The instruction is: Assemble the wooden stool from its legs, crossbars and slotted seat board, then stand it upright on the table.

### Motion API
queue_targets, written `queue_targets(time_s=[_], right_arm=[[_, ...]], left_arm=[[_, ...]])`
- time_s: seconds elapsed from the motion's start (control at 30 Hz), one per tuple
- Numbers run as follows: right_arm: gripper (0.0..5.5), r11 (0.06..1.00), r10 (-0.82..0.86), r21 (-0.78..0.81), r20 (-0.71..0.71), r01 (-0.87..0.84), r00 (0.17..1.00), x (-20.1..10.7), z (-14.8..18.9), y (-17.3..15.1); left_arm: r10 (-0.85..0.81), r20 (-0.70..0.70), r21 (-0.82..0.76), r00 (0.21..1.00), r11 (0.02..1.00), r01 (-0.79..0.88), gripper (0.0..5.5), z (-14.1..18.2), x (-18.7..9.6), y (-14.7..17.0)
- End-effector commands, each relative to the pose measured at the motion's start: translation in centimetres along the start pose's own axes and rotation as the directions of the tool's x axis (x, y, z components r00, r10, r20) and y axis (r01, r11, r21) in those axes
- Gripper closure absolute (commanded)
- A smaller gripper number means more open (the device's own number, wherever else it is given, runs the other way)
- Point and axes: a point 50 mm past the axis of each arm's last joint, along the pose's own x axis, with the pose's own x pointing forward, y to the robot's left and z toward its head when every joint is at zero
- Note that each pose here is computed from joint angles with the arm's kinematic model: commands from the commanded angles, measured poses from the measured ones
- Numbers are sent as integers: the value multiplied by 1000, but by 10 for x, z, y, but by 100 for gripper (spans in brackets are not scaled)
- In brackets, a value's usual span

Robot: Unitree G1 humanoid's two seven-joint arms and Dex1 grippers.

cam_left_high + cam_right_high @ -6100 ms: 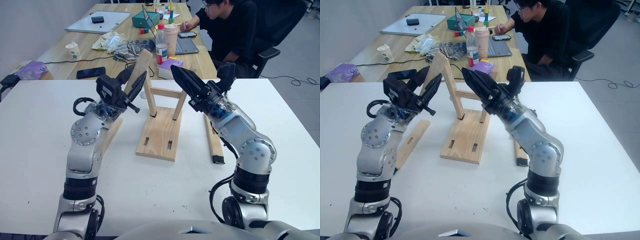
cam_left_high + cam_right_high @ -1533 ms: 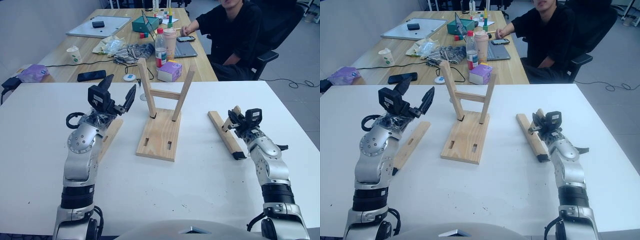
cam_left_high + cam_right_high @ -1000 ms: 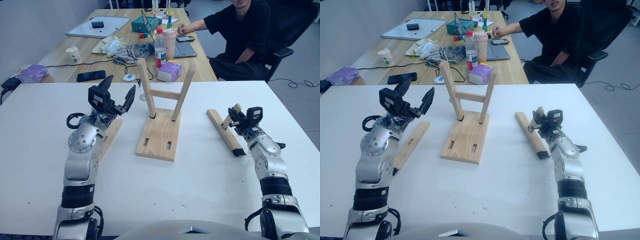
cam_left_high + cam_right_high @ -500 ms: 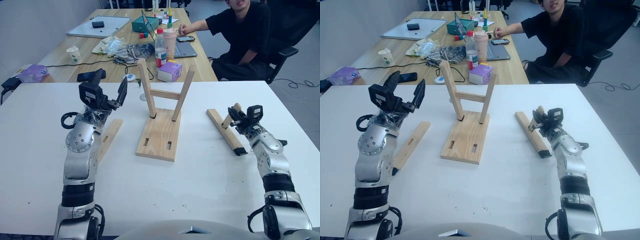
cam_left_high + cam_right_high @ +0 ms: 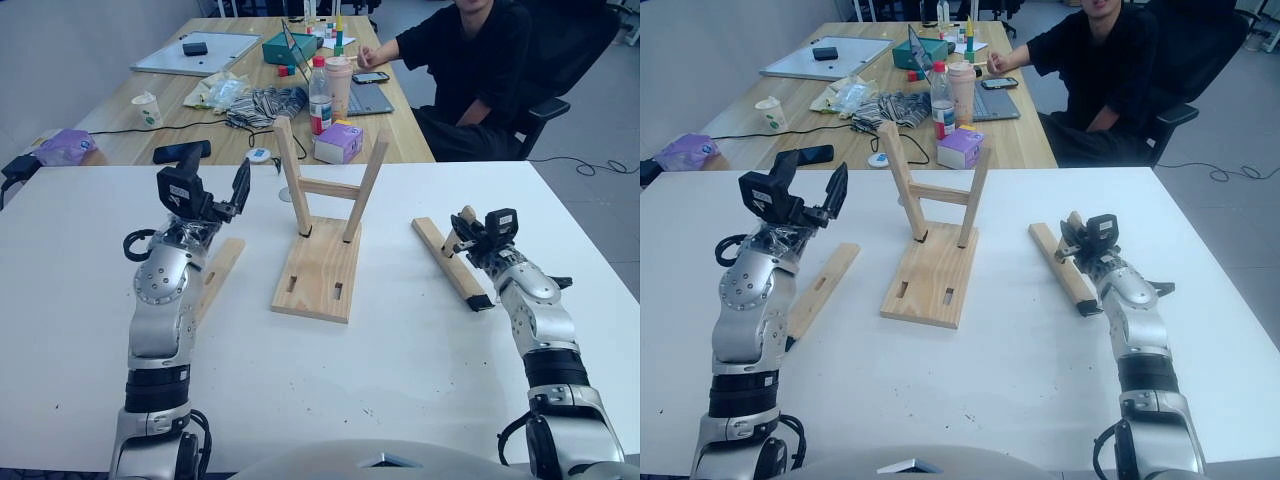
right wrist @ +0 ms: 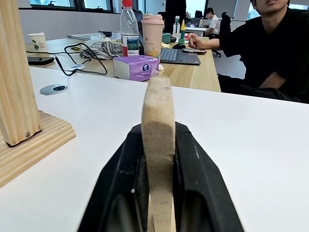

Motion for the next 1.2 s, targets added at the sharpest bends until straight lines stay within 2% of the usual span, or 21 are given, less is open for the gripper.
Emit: queue_targets(time_s=[0.03, 0.4, 0.57, 0.63, 0.77, 1.2], right_arm=[[509, 988, 80, 152, -592, 14, 802, -57, -123, 32], [509, 986, 66, 160, -652, 52, 755, -72, -139, 25], [509, 937, 131, 336, -600, 99, 789, -64, -124, 15], [509, 943, 144, 323, -606, 77, 782, -65, -124, 14], [509, 965, 172, 263, -657, 9, 734, -74, -140, 25], [509, 956, 188, 291, -729, 49, 658, -121, -180, 37]], left_arm=[[26, -20, -1, 999, 1000, -26, 176, -2, 2, 5], [23, -23, -12, 999, 1000, -24, 176, -2, 2, 5], [22, -23, -20, 999, 1000, -23, 176, -2, 3, 4], [21, -24, -25, 1000, 999, -22, 176, -2, 4, 4], [31, -22, -25, 999, 999, -31, 176, -1, 3, 6], [20, -32, -24, 999, 999, -21, 176, -2, 6, 7]])
